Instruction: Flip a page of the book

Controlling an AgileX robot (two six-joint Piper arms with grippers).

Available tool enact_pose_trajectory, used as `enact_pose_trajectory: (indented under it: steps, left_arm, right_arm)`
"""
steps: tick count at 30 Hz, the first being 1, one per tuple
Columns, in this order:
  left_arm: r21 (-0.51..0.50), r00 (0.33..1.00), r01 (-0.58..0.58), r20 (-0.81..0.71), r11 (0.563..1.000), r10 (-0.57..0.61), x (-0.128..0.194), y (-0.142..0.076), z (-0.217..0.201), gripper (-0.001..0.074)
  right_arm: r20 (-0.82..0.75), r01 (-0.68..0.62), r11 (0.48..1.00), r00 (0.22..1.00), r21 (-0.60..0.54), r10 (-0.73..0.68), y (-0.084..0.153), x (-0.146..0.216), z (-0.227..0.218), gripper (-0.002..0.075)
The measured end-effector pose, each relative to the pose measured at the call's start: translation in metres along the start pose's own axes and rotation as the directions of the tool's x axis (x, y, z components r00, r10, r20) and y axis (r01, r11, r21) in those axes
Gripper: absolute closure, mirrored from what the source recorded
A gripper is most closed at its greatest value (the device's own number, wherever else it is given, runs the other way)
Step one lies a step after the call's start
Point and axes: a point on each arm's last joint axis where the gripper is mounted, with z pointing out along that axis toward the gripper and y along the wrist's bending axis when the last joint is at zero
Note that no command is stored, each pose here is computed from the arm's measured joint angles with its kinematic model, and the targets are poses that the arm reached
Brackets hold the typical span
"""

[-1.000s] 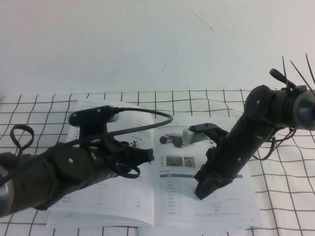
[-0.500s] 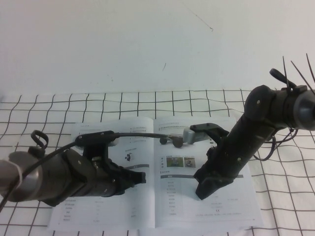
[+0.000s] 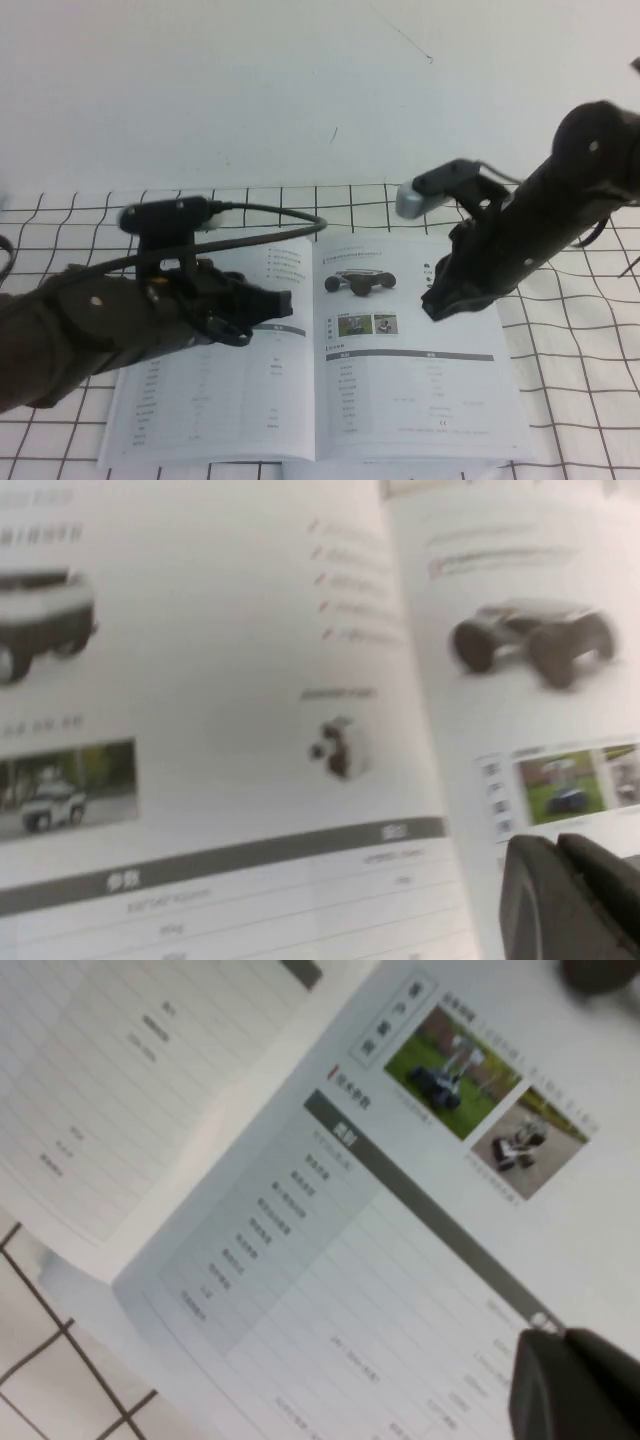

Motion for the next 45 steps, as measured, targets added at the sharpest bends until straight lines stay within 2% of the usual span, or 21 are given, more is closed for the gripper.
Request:
enact_pose_trajectory:
  steps: [5, 12, 15, 17, 20, 25, 28, 34, 41, 45]
  left_arm:
    - [0.131, 0.985, -0.142, 0.116, 0.981, 0.127, -0.017, -0.022, -0.063, 0.0738]
    - [0.236, 0.909, -0.408, 0.192, 0.882, 0.370, -0.008, -0.038, -0.147, 0.0738]
    - [0.225, 0.889, -0.454, 0.186, 0.862, 0.419, 0.002, -0.035, -0.173, 0.0738]
    - [0.177, 0.877, -0.474, 0.190, 0.863, 0.442, 0.007, -0.029, -0.189, 0.0738]
    - [0.087, 0.877, -0.453, 0.225, 0.887, 0.425, 0.017, -0.016, -0.210, 0.0738]
    - [-0.017, 0.843, -0.409, 0.377, 0.912, 0.385, 0.044, 0.008, -0.234, 0.0738]
    - [-0.027, 0.811, -0.402, 0.453, 0.915, 0.369, 0.061, 0.018, -0.241, 0.0738]
    - [-0.069, 0.766, -0.427, 0.503, 0.902, 0.401, 0.087, 0.033, -0.242, 0.0737]
    - [-0.090, 0.745, -0.439, 0.520, 0.894, 0.418, 0.091, 0.036, -0.244, 0.0737]
    - [-0.090, 0.746, -0.439, 0.517, 0.894, 0.419, 0.091, 0.037, -0.243, 0.0737]
  right_arm:
    - [0.114, 0.102, 0.988, 0.987, 0.117, -0.115, 0.024, 0.002, -0.075, 0.0727]
    - [0.179, 0.124, 0.916, 0.962, 0.382, -0.205, 0.052, 0.037, -0.174, 0.0727]
    - [0.184, 0.119, 0.888, 0.958, 0.445, -0.220, 0.065, 0.058, -0.204, 0.0727]
    - [0.185, 0.119, 0.874, 0.956, 0.471, -0.230, 0.072, 0.073, -0.218, 0.0727]
    - [0.197, 0.107, 0.866, 0.953, 0.489, -0.228, 0.084, 0.102, -0.231, 0.0727]
    - [0.245, 0.064, 0.861, 0.946, 0.505, -0.214, 0.097, 0.156, -0.228, 0.0727]
    - [0.317, 0.010, 0.855, 0.926, 0.519, -0.203, 0.100, 0.189, -0.217, 0.0727]
    - [0.455, -0.052, 0.843, 0.859, 0.535, -0.236, 0.101, 0.244, -0.182, 0.0727]
    - [0.515, -0.083, 0.843, 0.821, 0.532, -0.244, 0.098, 0.278, -0.150, 0.0727]
    - [0.570, -0.141, 0.872, 0.802, 0.468, -0.176, 0.100, 0.282, -0.146, 0.0727]
